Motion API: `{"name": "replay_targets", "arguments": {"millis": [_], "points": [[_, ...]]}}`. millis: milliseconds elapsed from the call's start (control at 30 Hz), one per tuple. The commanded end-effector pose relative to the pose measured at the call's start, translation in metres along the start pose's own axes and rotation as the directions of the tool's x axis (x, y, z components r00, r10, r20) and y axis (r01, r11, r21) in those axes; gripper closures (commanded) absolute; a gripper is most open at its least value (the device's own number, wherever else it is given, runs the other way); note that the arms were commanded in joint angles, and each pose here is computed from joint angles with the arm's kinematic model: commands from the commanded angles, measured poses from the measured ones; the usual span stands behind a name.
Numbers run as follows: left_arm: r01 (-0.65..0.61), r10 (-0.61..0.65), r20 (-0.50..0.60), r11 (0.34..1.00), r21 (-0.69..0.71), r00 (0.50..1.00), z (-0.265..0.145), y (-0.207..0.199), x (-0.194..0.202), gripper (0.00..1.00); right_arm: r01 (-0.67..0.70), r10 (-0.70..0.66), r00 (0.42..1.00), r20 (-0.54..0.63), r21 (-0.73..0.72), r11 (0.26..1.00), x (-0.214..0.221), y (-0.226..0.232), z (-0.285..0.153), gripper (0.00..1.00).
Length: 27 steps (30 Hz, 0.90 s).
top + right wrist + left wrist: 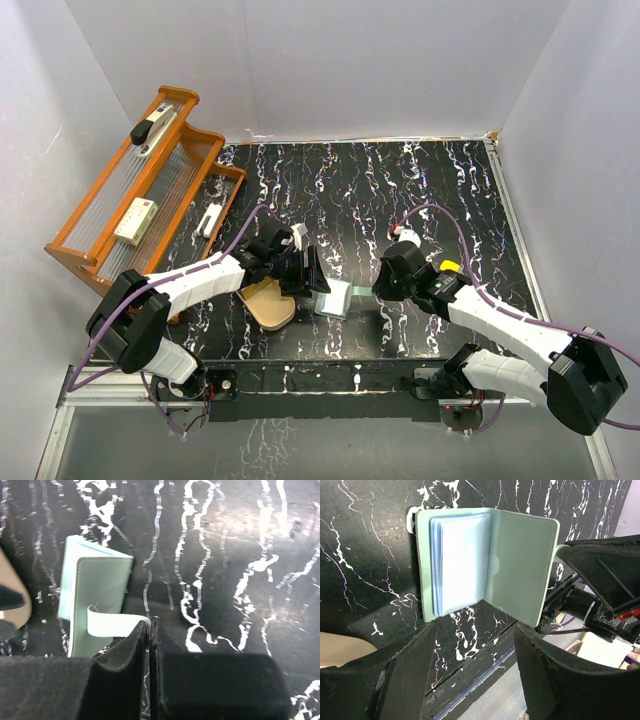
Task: Put the credit cards into the card holder
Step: Open the card holder at the center of the board.
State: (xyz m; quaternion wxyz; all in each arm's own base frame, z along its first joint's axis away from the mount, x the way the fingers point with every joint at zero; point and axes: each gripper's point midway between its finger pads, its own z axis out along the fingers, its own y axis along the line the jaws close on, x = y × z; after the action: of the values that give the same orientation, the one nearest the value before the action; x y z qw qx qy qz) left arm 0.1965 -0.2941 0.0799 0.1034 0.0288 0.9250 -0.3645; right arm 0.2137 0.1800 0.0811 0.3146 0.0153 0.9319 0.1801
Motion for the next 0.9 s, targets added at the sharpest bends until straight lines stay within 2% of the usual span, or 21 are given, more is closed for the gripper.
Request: {"name": "replay_targets", "arguments": {"millis": [0,367,633,867], "points": [[-0.033,0.033,0.014,0.999,0.001,0.999,-0.006,-0.010,-0.007,0.39,-0.059,0.052,0.997,0.052,0.132,0.990,-0.010,-0.026,-0.002,1.00],[-0.024,0.024,-0.012,1.000,-0.016,1.000,0.009,-0.004,-0.008,0.43,-0.139,0.137,0.990,0.024,0.239,0.961,0.004,-0.064,0.008,1.00],[-0.008,0.011,-0.029,0.995,0.097,1.000,0.018,-0.024,-0.005,0.43,-0.148,0.147,0.989,0.019,0.200,0.969,0.006,-0.061,0.010,1.00],[0.005,-0.001,-0.029,0.990,0.142,1.000,0.023,-0.031,-0.007,0.44,-0.151,0.151,0.988,0.015,0.186,0.971,0.008,-0.059,0.011,1.00]]}}
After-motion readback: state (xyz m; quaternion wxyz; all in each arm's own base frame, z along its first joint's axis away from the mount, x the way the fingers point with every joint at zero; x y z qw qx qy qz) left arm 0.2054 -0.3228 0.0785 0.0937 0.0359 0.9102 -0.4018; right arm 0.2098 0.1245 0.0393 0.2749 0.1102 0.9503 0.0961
